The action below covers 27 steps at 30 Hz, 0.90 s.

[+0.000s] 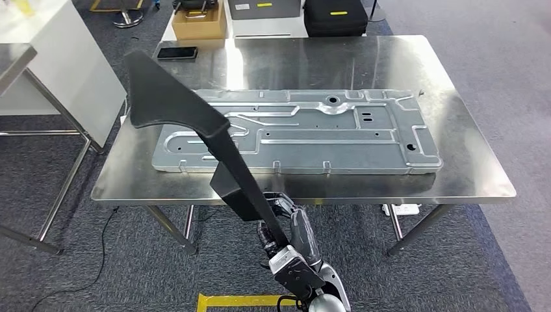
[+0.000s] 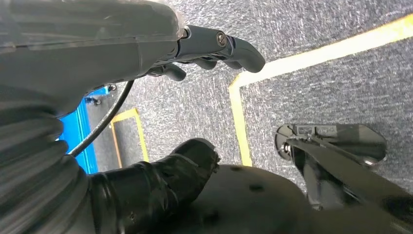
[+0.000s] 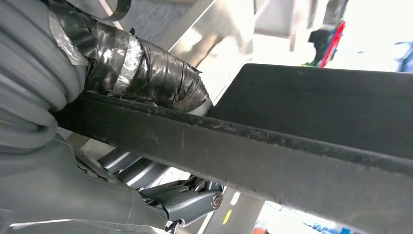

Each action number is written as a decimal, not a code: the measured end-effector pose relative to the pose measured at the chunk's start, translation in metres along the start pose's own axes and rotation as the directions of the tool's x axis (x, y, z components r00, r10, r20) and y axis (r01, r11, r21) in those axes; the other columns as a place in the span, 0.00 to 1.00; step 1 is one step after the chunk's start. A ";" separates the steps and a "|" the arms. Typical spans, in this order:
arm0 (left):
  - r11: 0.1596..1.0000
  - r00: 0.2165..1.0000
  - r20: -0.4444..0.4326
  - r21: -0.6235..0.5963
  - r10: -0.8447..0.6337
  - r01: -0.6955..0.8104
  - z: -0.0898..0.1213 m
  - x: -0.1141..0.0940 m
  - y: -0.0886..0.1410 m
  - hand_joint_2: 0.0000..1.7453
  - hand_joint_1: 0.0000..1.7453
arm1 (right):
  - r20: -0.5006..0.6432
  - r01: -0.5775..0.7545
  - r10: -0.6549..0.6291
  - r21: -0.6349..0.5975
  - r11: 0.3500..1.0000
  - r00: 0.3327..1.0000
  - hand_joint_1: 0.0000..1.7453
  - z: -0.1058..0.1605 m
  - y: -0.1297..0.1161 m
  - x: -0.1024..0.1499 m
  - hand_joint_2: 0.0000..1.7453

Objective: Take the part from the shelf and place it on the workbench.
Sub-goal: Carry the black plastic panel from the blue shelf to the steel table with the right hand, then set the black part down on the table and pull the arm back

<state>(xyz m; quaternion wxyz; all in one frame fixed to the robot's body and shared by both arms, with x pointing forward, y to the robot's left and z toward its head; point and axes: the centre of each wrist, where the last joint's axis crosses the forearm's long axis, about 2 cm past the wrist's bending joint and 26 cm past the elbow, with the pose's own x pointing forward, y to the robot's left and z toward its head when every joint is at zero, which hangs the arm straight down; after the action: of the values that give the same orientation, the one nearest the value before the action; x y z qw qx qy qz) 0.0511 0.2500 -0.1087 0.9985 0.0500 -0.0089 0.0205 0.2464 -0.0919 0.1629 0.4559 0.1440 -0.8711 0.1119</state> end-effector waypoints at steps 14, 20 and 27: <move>0.997 0.997 -0.003 -0.010 -0.071 0.071 0.000 0.000 0.002 1.00 0.00 | 0.036 -0.241 0.248 -0.126 0.962 0.968 0.96 -0.023 -0.019 -0.002 1.00; 0.993 0.993 0.006 -0.022 -0.120 0.120 0.000 0.002 0.000 1.00 0.00 | 0.059 -0.352 0.367 -0.181 0.918 0.928 0.96 -0.043 -0.031 -0.002 1.00; 0.981 0.982 0.017 -0.026 -0.190 0.190 0.001 0.005 -0.002 1.00 0.00 | 0.098 -0.466 0.536 -0.380 0.799 0.839 0.96 -0.089 -0.052 0.007 1.00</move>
<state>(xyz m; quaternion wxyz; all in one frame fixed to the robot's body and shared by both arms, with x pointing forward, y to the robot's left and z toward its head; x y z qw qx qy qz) 0.0563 0.2484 -0.1080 0.9964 0.0369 -0.0116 -0.0755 0.3291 -0.1125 0.2219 0.3374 -0.1632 -0.9251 0.0616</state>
